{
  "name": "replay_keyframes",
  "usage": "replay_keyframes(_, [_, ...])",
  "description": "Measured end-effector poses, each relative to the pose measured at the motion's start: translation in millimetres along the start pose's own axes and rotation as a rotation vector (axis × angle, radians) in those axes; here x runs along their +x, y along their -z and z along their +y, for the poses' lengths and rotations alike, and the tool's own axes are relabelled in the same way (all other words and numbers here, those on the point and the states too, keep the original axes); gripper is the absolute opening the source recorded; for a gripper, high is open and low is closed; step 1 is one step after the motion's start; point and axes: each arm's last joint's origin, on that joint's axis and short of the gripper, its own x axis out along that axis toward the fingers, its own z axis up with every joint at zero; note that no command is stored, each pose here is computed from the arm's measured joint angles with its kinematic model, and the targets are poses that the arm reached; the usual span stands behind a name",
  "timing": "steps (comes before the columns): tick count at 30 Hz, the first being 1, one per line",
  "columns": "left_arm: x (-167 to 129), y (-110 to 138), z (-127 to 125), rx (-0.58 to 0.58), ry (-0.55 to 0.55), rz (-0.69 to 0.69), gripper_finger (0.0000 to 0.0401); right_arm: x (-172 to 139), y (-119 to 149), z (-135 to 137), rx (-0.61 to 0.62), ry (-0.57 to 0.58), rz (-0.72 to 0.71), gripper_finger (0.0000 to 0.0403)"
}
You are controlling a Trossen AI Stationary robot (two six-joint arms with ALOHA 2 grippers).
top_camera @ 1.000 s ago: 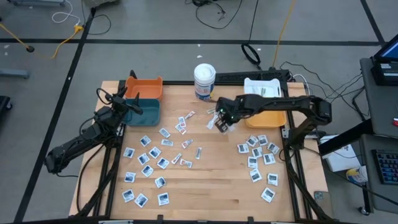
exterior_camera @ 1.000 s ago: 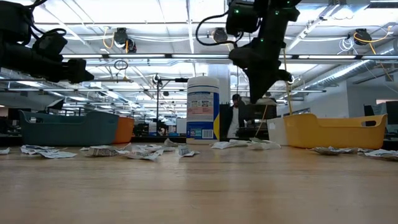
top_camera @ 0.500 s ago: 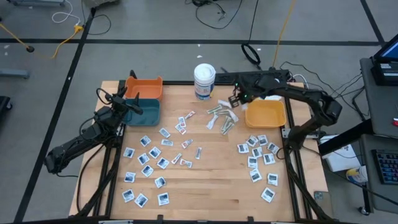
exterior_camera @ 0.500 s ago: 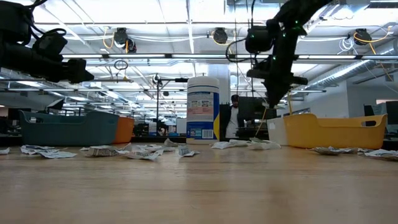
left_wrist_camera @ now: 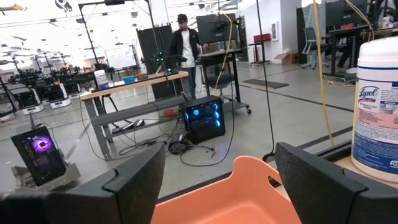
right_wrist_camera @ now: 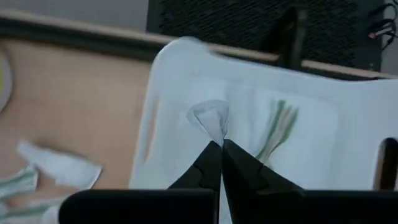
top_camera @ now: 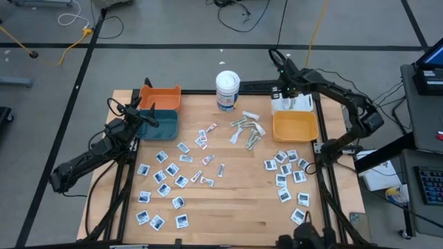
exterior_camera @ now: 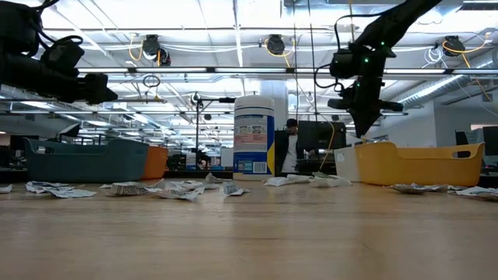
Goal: Pick & Place First Aid Supplies
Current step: Put the green bandage into the white bin
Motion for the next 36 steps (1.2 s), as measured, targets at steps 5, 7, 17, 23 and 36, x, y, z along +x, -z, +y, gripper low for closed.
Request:
replay_keyframes(5, [0,0,0,0.0,0.0,0.0,0.0308,13,-5,-11,0.037,-0.001,-0.042,0.0])
replay_keyframes(7, [0,0,0,0.0,0.0,0.0,0.0308,20,-1,-12,0.048,0.01,-0.021,0.0])
replay_keyframes(17, [0,0,0,0.0,0.0,0.0,0.0308,56,12,-19,0.069,0.047,0.042,0.0])
replay_keyframes(23, [0,0,0,0.0,0.0,0.0,0.0308,62,11,-20,0.069,0.051,0.042,0.0032])
replay_keyframes(36, [0,0,0,0.0,0.0,0.0,0.0308,52,6,-18,0.011,-0.022,0.025,0.0206])
